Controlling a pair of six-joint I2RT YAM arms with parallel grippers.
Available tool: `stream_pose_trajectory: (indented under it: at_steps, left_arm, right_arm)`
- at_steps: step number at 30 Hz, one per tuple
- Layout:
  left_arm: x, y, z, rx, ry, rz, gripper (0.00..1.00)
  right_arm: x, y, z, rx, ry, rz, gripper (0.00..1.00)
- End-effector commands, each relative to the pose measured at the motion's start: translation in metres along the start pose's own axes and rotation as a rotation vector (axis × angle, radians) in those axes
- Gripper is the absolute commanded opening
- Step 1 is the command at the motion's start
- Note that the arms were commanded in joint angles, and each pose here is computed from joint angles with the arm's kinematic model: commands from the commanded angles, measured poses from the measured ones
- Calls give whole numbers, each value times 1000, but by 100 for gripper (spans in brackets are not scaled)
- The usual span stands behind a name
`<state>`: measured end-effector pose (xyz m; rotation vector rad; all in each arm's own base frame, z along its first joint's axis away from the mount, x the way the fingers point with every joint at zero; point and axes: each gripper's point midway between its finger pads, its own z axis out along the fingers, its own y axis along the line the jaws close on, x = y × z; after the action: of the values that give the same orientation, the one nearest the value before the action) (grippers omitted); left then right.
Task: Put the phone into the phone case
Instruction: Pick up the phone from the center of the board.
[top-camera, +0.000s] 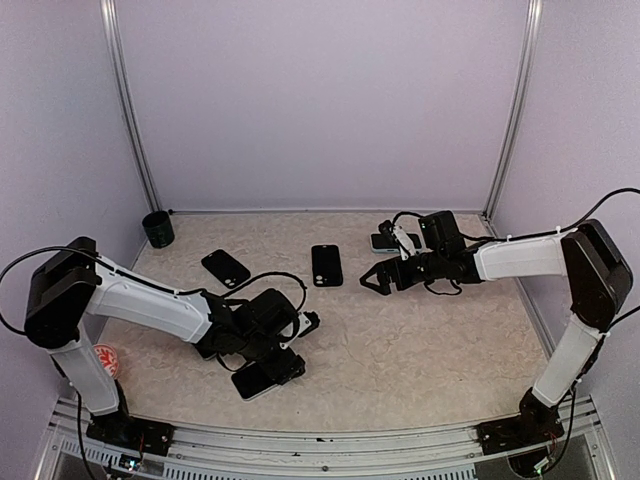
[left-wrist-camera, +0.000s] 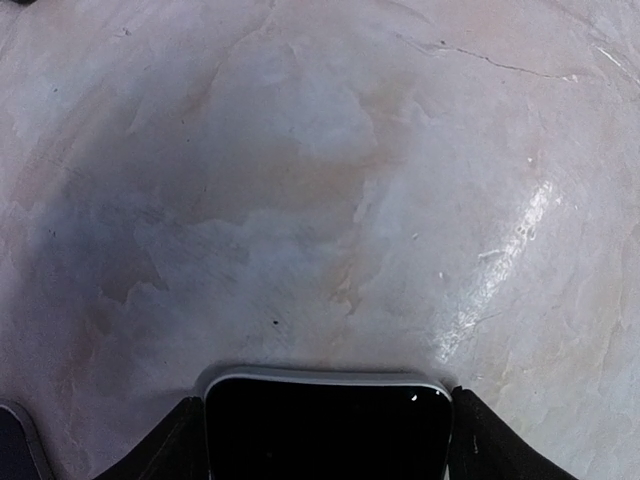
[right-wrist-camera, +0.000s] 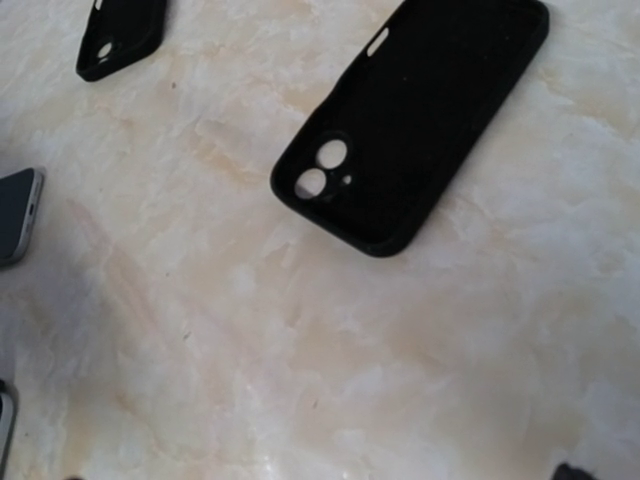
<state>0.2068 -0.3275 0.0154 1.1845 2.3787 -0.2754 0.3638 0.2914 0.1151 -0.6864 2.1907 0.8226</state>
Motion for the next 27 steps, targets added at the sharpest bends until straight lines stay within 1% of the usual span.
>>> stream_pose_trajectory:
  at_steps: [1,3,6,11,18,22,27]
  left_arm:
    - [16,2,0,-12,70,21,66]
    - [15,1,0,-9,64,23,62]
    - [6,0,-2,-4,33,30,61]
    - [-25,0,-4,-19,-47,64,58]
    - [-69,-6,8,-19,-125,148,58]
    - [-91,-21,15,25,-172,206,58]
    - [-113,-48,23,84,-225,304,59]
  right_arm:
    - [-10,8,-6,-17,-33,-23,100]
    - [-11,8,-6,-18,-36,-21,100]
    - [-11,8,-5,-19,-34,-21,100]
    - [-13,7,-7,-5,-36,-22,100]
    - [-16,-3,-12,63,-30,16,100]
    - [-13,-14,-18,123,-11,60,100]
    - [-13,-28,-32,185,-18,116,100]
